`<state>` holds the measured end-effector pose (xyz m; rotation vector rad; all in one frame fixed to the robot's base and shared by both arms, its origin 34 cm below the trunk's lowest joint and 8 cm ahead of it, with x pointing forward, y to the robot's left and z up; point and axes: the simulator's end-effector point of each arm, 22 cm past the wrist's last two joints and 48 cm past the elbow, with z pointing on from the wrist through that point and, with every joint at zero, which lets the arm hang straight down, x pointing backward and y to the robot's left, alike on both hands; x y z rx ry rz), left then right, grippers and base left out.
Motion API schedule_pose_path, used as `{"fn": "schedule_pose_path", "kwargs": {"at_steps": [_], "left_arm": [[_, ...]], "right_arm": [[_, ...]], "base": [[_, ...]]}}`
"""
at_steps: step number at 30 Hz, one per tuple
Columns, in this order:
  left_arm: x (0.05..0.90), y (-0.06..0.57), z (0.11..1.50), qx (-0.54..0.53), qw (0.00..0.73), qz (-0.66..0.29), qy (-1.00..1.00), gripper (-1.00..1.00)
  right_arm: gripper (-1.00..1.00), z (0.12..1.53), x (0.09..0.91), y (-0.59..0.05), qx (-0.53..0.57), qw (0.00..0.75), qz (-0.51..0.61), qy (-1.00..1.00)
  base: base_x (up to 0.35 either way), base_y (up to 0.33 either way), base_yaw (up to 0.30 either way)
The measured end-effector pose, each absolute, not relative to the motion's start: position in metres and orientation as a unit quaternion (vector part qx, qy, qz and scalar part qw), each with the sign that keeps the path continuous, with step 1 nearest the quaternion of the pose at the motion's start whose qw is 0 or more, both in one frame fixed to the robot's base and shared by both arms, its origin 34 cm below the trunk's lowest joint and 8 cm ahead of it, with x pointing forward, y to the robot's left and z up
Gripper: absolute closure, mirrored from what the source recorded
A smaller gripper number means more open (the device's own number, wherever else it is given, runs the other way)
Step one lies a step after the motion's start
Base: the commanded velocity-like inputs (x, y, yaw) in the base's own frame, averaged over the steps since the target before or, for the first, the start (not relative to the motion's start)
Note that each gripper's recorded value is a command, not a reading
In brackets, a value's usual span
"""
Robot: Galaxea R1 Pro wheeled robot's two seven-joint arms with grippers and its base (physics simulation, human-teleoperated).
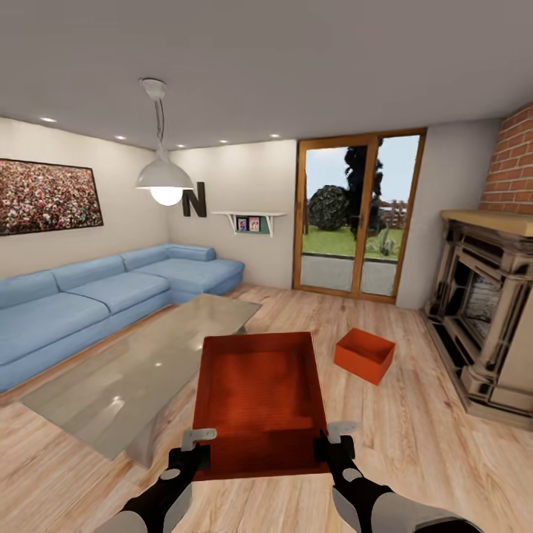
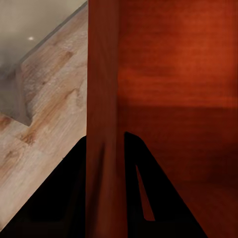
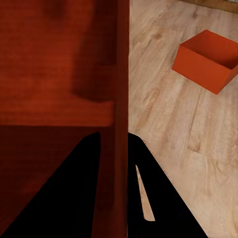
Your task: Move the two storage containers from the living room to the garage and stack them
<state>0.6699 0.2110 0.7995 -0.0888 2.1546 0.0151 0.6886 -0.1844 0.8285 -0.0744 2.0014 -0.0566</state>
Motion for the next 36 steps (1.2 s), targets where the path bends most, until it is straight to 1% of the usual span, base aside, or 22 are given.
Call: {"fn": "schedule_pose_path", "kwargs": {"at_steps": [36], "left_arm": [[0.6687, 0.211, 0.798, -0.037, 0.472, 0.006, 0.881, 1.0]], "right_arm": [[1.0, 0.8285, 0.6887, -0.1842, -0.033, 0.539, -0.025, 0.841]], "base": [[0.0, 0.0, 0.3]]}}
